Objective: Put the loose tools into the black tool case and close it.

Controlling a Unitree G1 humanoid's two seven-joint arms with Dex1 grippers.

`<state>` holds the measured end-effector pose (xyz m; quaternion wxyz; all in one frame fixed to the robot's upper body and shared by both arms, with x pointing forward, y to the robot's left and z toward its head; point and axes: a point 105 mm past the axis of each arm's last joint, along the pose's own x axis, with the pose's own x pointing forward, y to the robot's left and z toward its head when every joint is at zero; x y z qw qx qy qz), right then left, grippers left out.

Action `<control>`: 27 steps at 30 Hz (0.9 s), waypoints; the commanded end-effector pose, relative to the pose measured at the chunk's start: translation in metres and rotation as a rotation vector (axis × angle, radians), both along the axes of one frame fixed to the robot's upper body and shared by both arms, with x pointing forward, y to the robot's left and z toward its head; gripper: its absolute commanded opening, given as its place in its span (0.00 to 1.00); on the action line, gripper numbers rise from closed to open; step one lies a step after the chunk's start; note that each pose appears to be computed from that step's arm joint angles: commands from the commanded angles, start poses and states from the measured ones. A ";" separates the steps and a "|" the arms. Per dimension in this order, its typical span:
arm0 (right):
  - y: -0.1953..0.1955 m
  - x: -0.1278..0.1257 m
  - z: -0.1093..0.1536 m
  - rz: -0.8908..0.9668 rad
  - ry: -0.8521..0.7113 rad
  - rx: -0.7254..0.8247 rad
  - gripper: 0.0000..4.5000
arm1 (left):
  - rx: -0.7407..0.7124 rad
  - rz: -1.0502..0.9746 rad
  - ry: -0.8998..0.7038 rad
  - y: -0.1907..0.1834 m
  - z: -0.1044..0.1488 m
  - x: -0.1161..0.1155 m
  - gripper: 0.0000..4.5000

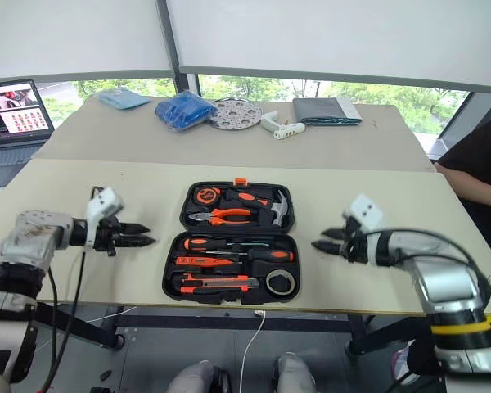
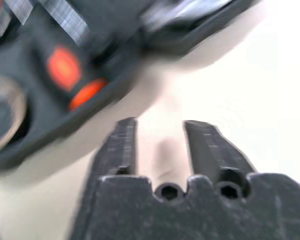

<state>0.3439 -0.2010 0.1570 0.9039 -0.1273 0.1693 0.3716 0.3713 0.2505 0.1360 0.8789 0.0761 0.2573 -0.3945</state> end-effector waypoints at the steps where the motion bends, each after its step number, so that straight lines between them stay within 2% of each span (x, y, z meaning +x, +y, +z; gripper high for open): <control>1: 0.012 0.019 0.017 -0.044 0.018 0.104 0.81 | -0.124 0.114 -0.012 -0.014 0.027 0.026 0.87; 3: 0.020 0.033 0.016 -0.082 0.049 0.114 0.96 | -0.193 0.158 0.014 -0.029 0.032 0.038 1.00; 4: 0.022 0.037 0.016 -0.097 0.060 0.112 0.99 | -0.210 0.163 0.024 -0.033 0.034 0.041 1.00; 8: 0.023 0.059 0.012 -0.198 0.117 0.128 0.99 | -0.219 0.169 0.063 -0.054 0.030 0.050 1.00; 10: 0.030 0.068 0.004 -0.225 0.166 0.141 0.99 | -0.177 0.184 0.080 -0.063 0.020 0.054 1.00; 13: 0.039 0.073 -0.008 -0.224 0.202 0.107 0.83 | -0.148 0.176 0.105 -0.068 0.009 0.054 0.85; 16: 0.044 0.073 -0.017 -0.214 0.226 0.100 0.59 | -0.157 0.155 0.125 -0.070 0.007 0.051 0.57; 18: 0.045 0.072 -0.019 -0.211 0.233 0.099 0.46 | -0.152 0.159 0.128 -0.068 0.006 0.051 0.42; 23: 0.048 0.069 -0.022 -0.199 0.243 0.091 0.06 | -0.134 0.170 0.140 -0.062 -0.001 0.048 0.03; 24: 0.048 0.068 -0.021 -0.195 0.241 0.095 0.02 | -0.139 0.168 0.139 -0.062 0.000 0.048 0.00; 26: 0.049 0.068 -0.018 -0.191 0.232 0.098 0.01 | -0.150 0.163 0.118 -0.064 0.002 0.049 0.00; 27: 0.049 0.068 -0.015 -0.188 0.215 0.090 0.01 | -0.137 0.151 0.039 -0.064 0.008 0.053 0.00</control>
